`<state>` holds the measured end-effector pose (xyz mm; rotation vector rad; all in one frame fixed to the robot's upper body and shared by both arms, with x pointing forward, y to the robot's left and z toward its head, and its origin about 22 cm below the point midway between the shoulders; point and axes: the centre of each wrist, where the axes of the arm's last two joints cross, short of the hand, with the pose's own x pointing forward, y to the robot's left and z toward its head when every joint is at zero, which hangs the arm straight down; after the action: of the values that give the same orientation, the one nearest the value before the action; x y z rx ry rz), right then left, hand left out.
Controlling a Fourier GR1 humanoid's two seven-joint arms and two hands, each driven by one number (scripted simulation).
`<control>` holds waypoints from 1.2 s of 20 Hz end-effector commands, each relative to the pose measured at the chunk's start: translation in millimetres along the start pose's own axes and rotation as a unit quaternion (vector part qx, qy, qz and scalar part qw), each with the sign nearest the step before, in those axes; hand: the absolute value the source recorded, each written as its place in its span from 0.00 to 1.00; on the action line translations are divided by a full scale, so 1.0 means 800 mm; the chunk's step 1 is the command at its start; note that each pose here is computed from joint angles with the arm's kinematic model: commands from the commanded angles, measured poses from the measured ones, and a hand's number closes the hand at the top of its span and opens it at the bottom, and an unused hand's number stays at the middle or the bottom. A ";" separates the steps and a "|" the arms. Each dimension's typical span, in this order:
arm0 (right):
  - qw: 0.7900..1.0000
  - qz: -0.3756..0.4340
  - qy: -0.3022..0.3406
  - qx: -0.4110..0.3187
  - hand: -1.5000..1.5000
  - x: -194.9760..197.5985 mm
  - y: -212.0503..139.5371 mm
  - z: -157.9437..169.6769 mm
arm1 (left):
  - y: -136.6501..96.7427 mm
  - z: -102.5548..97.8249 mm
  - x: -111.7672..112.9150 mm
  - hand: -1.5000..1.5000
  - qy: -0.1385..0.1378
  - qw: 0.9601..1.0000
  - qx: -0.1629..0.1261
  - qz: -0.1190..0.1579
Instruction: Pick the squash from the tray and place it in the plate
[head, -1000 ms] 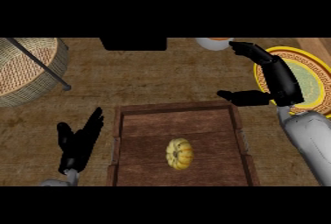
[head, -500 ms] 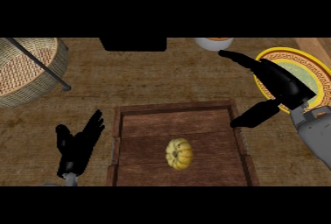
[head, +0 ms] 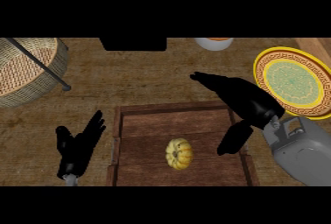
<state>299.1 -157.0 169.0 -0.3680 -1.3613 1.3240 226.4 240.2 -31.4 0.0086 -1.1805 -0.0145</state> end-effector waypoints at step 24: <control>0.991 0.078 0.091 0.056 0.00 0.058 0.110 -0.019 | -0.007 -0.013 0.000 0.50 -0.006 1.000 0.008 0.006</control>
<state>260.9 -87.1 102.9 -0.4469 -1.1471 1.4387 230.9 237.1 -35.6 0.0071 -1.1908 -0.0071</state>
